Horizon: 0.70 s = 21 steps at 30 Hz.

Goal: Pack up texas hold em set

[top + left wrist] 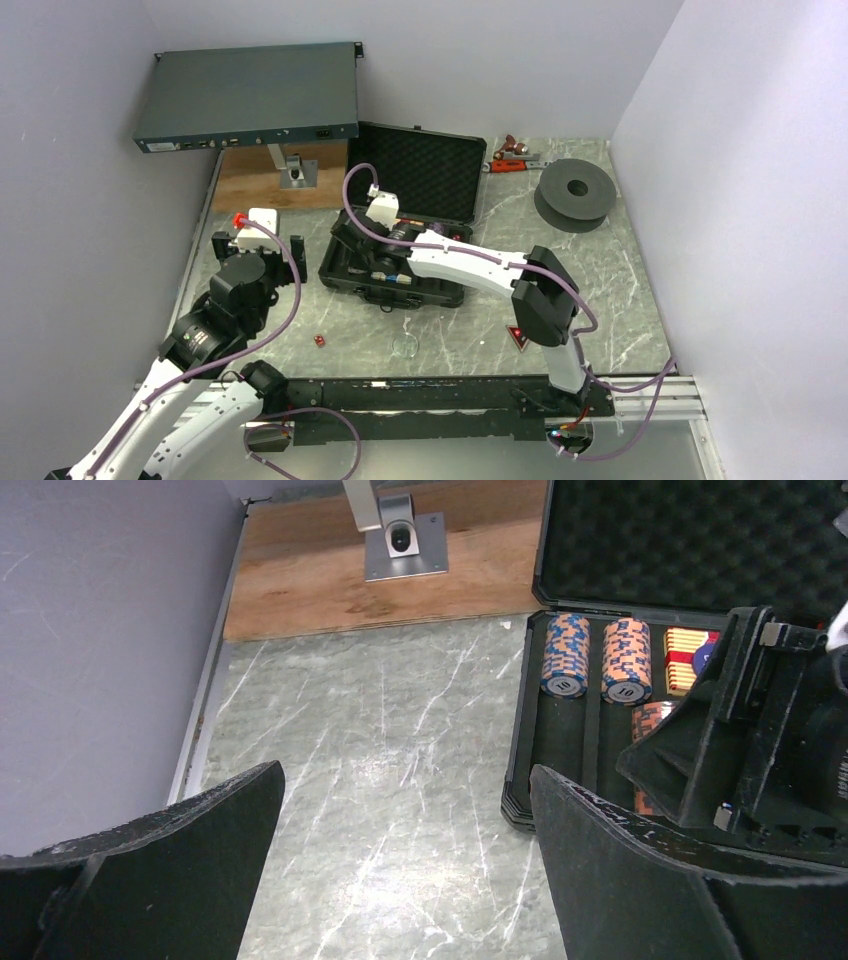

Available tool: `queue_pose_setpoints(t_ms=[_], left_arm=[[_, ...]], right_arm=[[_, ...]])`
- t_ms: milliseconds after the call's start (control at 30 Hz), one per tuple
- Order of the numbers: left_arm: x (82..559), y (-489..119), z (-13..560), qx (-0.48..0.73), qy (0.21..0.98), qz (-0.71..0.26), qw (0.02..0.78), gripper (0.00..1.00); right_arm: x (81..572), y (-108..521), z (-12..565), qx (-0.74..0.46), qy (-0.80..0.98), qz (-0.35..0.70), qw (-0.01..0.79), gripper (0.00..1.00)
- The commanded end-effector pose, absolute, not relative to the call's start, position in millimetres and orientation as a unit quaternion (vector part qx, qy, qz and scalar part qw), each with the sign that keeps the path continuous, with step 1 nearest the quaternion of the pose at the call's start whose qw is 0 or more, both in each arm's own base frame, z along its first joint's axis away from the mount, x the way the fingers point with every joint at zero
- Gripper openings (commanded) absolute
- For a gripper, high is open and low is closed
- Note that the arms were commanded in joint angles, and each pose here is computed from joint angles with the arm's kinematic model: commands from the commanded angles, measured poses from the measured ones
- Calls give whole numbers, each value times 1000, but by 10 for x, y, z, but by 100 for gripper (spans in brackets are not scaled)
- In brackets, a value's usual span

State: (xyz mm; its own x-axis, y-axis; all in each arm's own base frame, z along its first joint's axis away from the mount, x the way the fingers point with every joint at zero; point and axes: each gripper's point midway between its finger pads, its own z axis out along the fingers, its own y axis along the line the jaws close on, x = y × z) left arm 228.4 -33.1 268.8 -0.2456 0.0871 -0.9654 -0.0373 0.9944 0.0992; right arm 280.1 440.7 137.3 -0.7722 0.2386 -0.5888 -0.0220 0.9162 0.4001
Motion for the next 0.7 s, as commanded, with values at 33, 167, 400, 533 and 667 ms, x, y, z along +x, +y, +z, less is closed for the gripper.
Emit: queue_pose_setpoints(t_ms=[33,167,400,533,667], left_arm=[[2315,-294,2770,4,774,54,631,100],[2321,-292,2759,4,775,57,630,100],[2319,-286,2757,2,776,58,628,100],[2319,-288,2757,2,775,57,630,100],[2324,-291,2747,4,776,59,627,100]], right_arm=[[3046,4547,1685,100,899,232,358,0],[3059,4537,1589,105,904,223,349,0],[3103,4435,1441,128,907,198,350,0],[3134,4462,1374,117,910,198,345,2],[3185,4458,1326,117,911,195,345,2]])
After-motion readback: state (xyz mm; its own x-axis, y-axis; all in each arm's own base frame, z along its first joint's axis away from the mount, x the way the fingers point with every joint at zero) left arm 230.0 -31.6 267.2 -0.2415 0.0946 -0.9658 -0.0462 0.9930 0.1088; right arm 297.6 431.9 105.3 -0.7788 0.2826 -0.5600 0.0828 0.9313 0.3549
